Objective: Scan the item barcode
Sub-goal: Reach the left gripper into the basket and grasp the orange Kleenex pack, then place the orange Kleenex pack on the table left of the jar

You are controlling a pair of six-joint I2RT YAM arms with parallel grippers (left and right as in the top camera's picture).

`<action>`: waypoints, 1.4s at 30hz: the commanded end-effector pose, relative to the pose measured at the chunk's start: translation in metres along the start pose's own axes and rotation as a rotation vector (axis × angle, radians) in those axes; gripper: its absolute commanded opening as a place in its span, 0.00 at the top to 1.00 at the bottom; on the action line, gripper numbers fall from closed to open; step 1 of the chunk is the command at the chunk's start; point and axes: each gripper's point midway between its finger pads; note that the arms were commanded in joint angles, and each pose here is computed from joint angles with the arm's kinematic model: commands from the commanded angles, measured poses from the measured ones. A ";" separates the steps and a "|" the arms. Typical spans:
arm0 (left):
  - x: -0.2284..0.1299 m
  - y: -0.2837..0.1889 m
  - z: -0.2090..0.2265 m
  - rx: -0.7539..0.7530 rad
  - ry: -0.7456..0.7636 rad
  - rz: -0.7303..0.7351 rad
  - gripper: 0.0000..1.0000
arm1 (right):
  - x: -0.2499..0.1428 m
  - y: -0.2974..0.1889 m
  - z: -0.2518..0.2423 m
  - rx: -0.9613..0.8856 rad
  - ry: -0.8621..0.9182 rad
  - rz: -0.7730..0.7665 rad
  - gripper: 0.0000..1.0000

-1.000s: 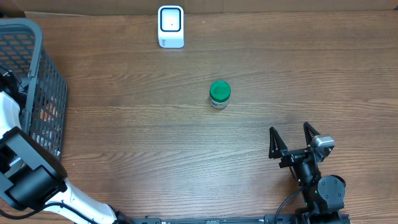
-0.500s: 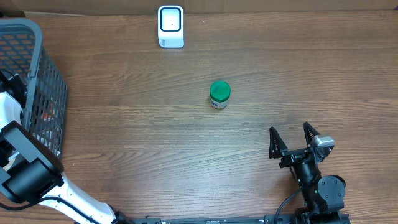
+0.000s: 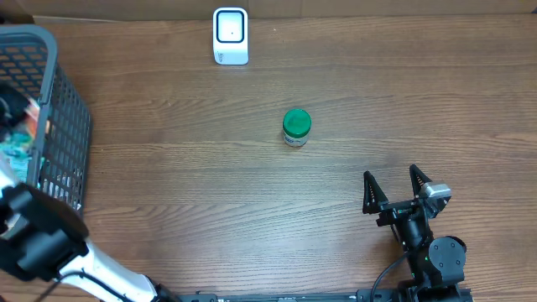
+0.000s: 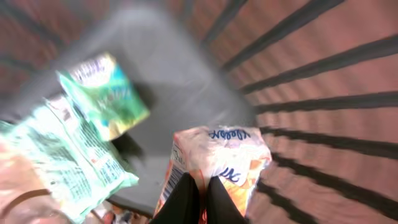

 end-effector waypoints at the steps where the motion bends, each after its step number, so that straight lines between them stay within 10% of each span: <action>1: 0.041 -0.122 -0.046 -0.153 0.023 -0.268 0.96 | -0.001 0.000 -0.003 -0.007 -0.001 -0.006 0.00; 13: -0.055 -0.192 -0.200 -0.416 0.391 -0.157 0.96 | -0.001 0.000 -0.003 -0.007 -0.001 -0.006 0.00; 26: -0.254 -0.046 -0.357 -0.563 0.755 0.325 0.96 | -0.001 0.000 -0.002 -0.007 -0.001 -0.006 0.00; 37: -0.335 0.033 -0.370 -0.489 0.762 0.571 0.96 | -0.001 0.000 -0.003 -0.007 -0.001 -0.006 0.00; 42: -0.339 0.028 -0.374 -0.529 0.752 0.593 0.55 | -0.001 0.000 -0.002 -0.007 -0.001 -0.006 0.00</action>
Point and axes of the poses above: each gripper's point midway between its finger pads, its own y axis out along the fingers, its own z axis along the line the jaws close on, x = y × z, and after that the axes turned 12 degrees about y, right-handed
